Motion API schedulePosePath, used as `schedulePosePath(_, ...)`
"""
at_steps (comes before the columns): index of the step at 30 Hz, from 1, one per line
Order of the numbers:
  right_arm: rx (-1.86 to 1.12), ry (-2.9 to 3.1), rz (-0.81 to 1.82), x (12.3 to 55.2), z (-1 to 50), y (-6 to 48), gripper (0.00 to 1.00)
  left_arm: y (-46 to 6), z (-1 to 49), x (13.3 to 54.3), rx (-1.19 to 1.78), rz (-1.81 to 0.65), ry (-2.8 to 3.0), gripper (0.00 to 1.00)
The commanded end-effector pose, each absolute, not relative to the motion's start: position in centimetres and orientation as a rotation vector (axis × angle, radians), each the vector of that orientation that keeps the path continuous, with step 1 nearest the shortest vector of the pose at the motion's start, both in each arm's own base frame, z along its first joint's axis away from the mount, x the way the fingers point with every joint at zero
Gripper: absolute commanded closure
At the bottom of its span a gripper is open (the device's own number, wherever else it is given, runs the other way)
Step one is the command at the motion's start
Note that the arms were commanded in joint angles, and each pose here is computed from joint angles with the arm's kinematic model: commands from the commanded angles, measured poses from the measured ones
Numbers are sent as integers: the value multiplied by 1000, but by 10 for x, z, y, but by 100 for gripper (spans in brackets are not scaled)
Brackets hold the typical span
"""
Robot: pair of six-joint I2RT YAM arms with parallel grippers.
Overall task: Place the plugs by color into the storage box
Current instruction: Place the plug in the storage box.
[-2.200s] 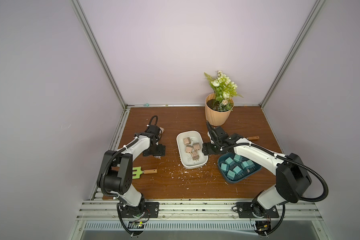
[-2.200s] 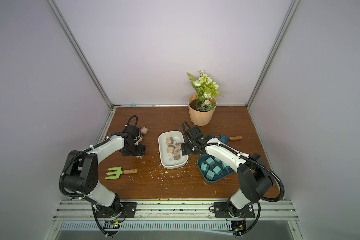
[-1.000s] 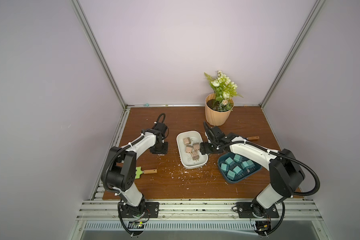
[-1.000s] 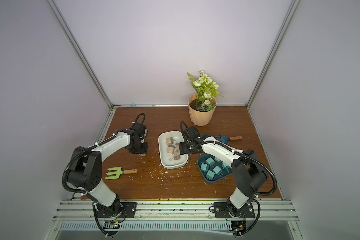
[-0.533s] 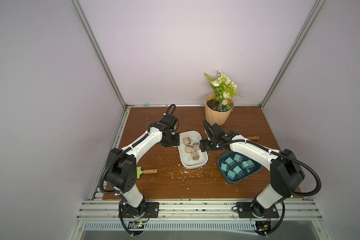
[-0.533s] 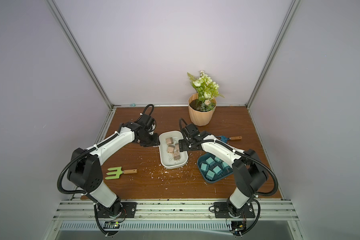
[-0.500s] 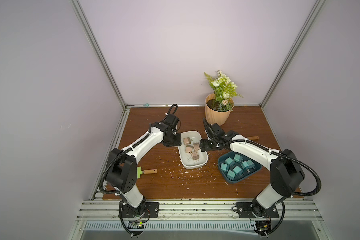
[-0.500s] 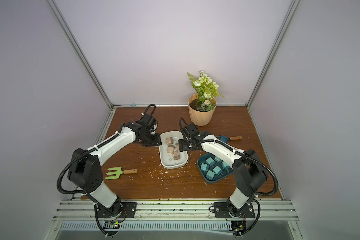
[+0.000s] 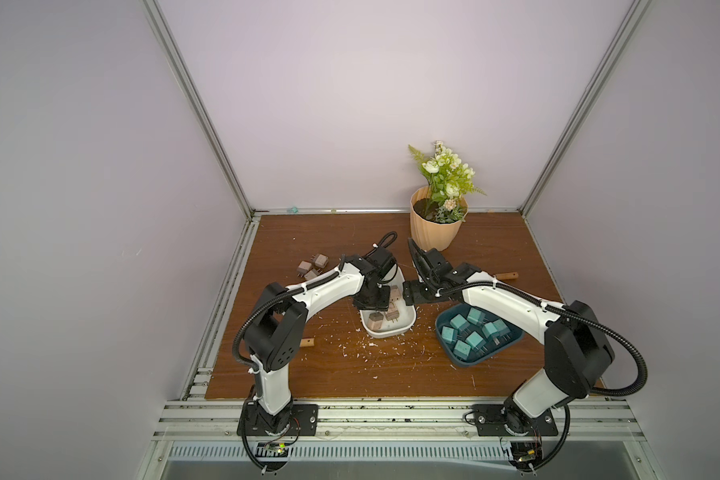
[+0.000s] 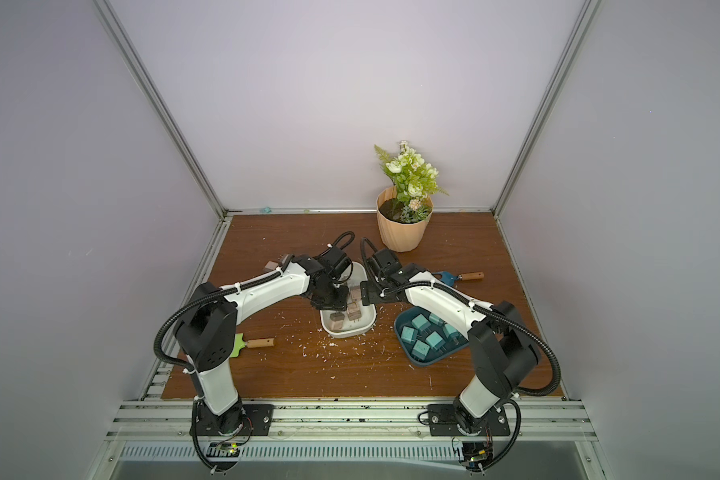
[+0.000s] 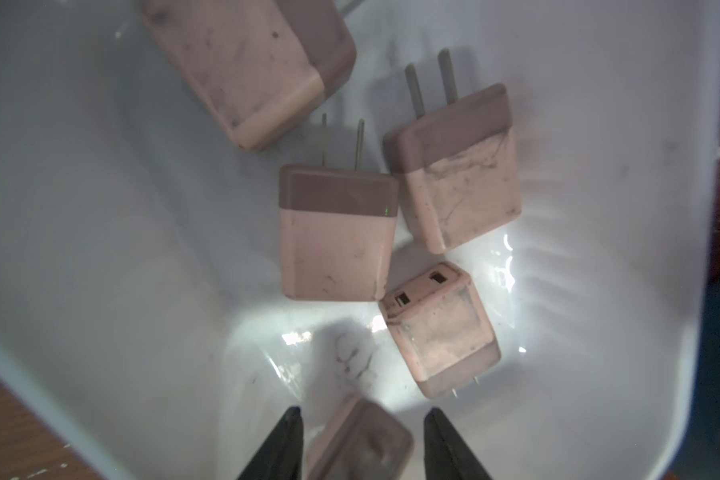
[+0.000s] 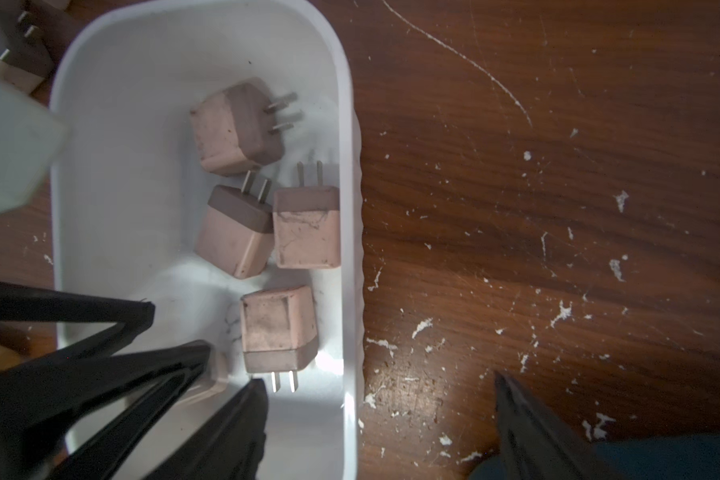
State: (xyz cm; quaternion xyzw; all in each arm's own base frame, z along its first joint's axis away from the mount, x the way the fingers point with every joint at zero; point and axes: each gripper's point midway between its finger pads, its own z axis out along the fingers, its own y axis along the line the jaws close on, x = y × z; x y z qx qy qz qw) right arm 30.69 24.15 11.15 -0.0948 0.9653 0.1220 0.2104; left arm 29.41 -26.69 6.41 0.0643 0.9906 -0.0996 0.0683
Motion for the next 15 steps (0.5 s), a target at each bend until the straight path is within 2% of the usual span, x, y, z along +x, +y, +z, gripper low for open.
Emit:
schedulePosePath(1, -248, 2648, 330, 304, 126, 232, 12, -269, 55, 296, 179, -232, 2992, 52)
schedulePosePath(4, -244, 2648, 326, 301, 127, 228, 12, -271, 56, 302, 177, -218, 2977, 52)
schedulePosePath(8, -233, 2643, 322, 300, 130, 224, 12, -271, 83, 313, 186, -211, 2910, 51)
schedulePosePath(10, -230, 2644, 317, 299, 130, 222, 12, -264, 113, 328, 159, -185, 2841, 42)
schedulePosePath(12, -228, 2644, 315, 299, 129, 222, 12, -242, 136, 341, 99, -161, 2795, 27)
schedulePosePath(15, -229, 2645, 326, 299, 128, 223, 12, -188, 160, 361, -59, -109, 2743, 16)
